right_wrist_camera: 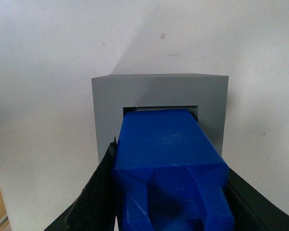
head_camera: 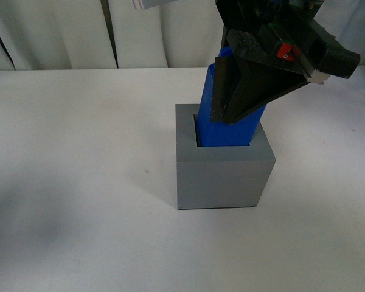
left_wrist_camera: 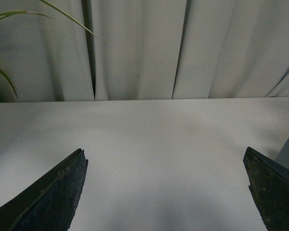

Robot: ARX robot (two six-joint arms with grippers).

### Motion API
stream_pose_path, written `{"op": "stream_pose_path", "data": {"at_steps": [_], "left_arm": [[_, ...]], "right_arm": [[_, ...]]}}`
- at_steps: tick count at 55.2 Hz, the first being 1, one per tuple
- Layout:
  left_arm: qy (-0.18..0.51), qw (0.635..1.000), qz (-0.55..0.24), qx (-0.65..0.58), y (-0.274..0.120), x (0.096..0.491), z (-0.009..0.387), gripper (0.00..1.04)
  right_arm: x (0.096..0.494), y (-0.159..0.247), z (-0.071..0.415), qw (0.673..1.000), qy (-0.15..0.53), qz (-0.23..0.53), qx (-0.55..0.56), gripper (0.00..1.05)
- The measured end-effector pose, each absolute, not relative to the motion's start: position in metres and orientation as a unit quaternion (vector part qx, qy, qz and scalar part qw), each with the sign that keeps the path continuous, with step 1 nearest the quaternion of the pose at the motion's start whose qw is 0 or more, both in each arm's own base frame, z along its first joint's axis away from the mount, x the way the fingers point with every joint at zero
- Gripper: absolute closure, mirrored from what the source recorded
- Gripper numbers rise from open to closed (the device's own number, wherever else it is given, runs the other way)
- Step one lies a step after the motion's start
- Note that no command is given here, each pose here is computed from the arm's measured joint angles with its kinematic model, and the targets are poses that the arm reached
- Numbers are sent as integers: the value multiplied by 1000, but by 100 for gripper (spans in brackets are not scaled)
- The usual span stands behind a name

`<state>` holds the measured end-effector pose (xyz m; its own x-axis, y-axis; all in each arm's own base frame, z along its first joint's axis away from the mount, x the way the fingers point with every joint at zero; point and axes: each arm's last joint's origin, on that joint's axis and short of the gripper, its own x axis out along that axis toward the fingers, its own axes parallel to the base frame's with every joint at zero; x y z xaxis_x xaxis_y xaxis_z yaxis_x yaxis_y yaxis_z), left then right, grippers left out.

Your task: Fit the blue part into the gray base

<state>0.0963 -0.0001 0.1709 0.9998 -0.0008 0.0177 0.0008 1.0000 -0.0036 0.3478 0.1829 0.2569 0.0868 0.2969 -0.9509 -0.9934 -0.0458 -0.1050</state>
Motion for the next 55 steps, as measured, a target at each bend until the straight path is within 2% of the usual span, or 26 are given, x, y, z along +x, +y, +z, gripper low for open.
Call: {"op": "stream_pose_path", "data": {"at_steps": [8,18,25,42,55], "left_arm": [[-9,1000,0,-2,0,96,171,6],[-9,1000,0,-2,0,96,171,6],[-9,1000,0,-2,0,96,171,6],[-9,1000,0,-2,0,96,171,6],[-9,1000,0,-2,0,96,171,6]], "right_arm": [[347,184,253,574,381,560,-460,55],[347,185,252,580,375,562,-455,23],[348,184,255,590,370,565,-442,6],[334,162,279,624,343,555,-430,7],[318,138,295,675,295,554,-388,7]]}}
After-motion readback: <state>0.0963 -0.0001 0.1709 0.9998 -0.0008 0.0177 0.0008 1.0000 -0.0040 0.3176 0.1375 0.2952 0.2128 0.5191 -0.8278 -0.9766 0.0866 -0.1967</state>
